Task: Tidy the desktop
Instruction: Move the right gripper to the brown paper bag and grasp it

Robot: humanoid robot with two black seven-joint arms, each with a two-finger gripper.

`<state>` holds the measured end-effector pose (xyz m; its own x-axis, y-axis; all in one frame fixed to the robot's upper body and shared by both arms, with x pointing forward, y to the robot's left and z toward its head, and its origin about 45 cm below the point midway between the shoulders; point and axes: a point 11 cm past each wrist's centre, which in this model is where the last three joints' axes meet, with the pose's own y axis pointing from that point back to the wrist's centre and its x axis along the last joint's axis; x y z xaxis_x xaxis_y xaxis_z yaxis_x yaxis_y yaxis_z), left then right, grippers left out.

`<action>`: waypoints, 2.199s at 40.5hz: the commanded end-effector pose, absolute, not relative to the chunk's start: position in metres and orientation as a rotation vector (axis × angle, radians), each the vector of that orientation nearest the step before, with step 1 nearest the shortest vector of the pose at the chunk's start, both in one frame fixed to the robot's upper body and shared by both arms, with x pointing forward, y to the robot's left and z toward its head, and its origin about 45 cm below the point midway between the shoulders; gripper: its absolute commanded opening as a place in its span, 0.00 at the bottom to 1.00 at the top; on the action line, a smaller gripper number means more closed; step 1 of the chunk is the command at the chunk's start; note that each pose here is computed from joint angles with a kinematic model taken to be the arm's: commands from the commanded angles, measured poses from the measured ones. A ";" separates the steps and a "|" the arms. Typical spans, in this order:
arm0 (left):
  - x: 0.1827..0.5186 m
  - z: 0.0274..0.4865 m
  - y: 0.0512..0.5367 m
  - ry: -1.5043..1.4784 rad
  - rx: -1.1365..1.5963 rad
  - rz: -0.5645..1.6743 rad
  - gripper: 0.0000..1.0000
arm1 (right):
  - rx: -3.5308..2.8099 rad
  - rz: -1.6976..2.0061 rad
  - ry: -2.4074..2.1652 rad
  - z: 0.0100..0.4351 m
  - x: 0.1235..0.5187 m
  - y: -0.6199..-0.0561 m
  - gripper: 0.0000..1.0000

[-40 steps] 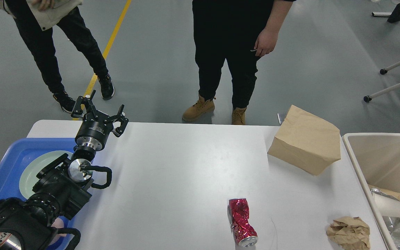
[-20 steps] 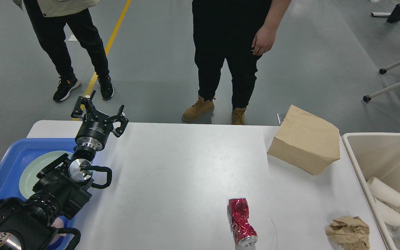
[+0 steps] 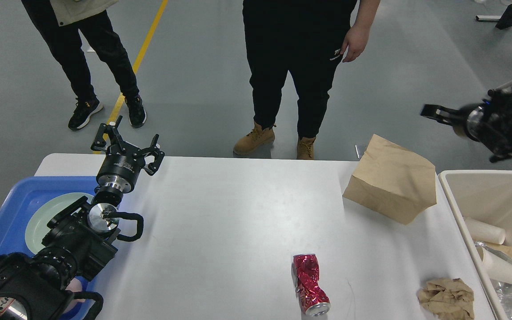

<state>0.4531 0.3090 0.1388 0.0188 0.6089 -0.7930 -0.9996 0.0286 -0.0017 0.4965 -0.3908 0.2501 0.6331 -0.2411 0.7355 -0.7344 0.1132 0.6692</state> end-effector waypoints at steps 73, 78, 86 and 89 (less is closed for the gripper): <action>0.453 0.139 0.309 0.720 -0.703 1.423 0.96 | 1.592 0.016 -1.051 0.116 0.403 -0.429 1.00; 0.453 0.139 0.309 0.720 -0.703 1.423 0.96 | 1.592 0.019 -1.056 0.117 0.404 -0.430 1.00; 0.453 0.138 0.309 0.721 -0.702 1.424 0.96 | 1.608 -0.004 -1.068 0.113 0.401 -0.426 0.98; 0.453 0.139 0.309 0.720 -0.703 1.423 0.96 | 1.618 -0.026 -1.090 0.111 0.400 -0.425 0.96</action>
